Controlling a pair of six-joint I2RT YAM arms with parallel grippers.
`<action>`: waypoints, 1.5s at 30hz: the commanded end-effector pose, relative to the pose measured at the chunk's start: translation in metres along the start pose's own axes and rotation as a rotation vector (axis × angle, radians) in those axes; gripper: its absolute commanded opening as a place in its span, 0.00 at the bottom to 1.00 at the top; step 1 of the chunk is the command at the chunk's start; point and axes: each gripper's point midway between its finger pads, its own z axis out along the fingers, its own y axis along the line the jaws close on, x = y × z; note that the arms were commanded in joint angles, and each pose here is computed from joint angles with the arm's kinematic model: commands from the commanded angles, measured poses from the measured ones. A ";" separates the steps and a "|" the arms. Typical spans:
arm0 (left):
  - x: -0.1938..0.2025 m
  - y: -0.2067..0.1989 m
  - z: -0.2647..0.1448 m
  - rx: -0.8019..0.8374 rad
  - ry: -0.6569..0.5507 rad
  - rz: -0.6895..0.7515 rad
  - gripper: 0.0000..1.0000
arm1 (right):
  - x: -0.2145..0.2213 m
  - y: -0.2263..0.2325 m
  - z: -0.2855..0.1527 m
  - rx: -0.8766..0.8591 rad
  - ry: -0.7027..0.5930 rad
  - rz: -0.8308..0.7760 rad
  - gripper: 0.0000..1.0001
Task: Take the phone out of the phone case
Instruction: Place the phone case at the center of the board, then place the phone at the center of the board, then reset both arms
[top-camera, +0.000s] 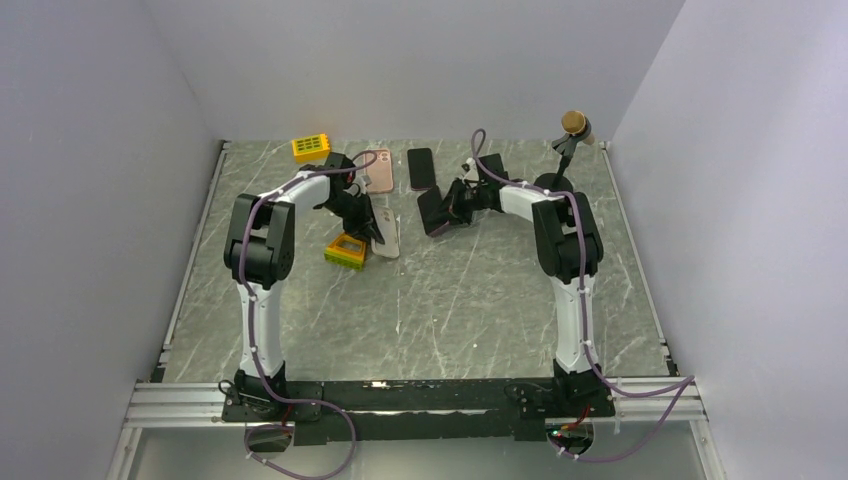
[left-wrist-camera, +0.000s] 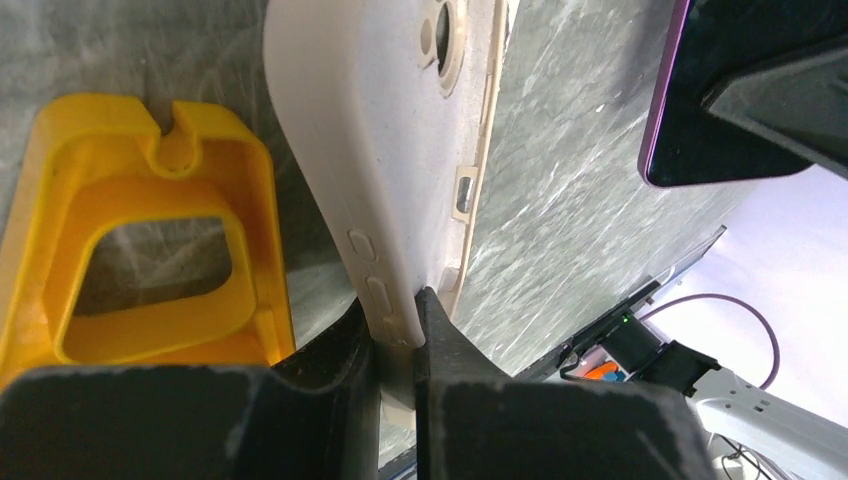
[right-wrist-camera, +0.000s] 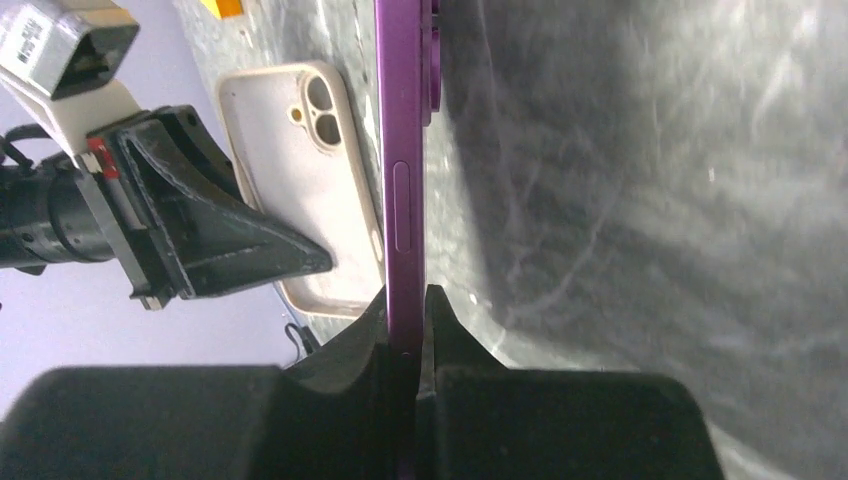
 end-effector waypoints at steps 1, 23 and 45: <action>-0.010 -0.008 -0.003 0.025 0.007 0.057 0.09 | -0.016 0.013 0.011 -0.041 -0.007 -0.020 0.00; -0.019 -0.008 -0.012 -0.018 -0.003 0.074 0.61 | 0.016 -0.039 -0.008 0.310 0.011 -0.053 0.58; -0.011 -0.103 -0.111 0.117 -0.231 0.183 0.93 | 0.013 0.046 -0.132 0.500 -0.174 -0.350 0.78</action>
